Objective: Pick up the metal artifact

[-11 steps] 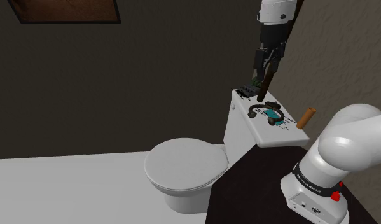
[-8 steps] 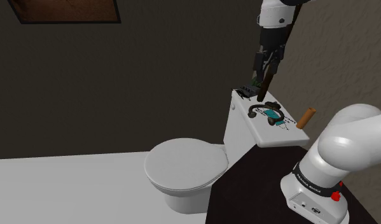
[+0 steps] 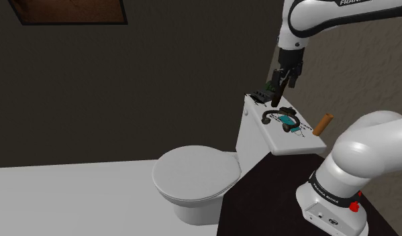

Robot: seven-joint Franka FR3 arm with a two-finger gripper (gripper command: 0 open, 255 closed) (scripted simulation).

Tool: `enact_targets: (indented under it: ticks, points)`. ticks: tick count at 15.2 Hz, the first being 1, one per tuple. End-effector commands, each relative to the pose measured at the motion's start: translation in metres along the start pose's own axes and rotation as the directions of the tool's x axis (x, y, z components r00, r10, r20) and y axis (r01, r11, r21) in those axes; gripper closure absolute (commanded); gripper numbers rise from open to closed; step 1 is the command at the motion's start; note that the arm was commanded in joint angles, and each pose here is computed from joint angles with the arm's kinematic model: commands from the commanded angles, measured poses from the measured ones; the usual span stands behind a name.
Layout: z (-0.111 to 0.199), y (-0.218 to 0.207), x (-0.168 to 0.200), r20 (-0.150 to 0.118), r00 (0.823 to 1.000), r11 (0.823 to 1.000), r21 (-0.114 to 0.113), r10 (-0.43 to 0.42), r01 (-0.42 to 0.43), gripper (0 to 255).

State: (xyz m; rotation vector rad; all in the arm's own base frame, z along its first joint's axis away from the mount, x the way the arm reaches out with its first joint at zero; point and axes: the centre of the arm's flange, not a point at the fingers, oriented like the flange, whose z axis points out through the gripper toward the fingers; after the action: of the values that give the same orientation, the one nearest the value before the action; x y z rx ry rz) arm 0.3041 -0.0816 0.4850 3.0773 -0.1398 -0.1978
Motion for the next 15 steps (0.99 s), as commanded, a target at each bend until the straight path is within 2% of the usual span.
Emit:
enact_targets:
  ticks: [1,15]
  points:
    - [0.018,0.022,0.005,-0.004,1.0,1.0,-0.003,0.021,-0.021,0]
    - [0.142,0.155,0.028,-0.024,0.985,0.985,-0.019,0.169,-0.17,0]
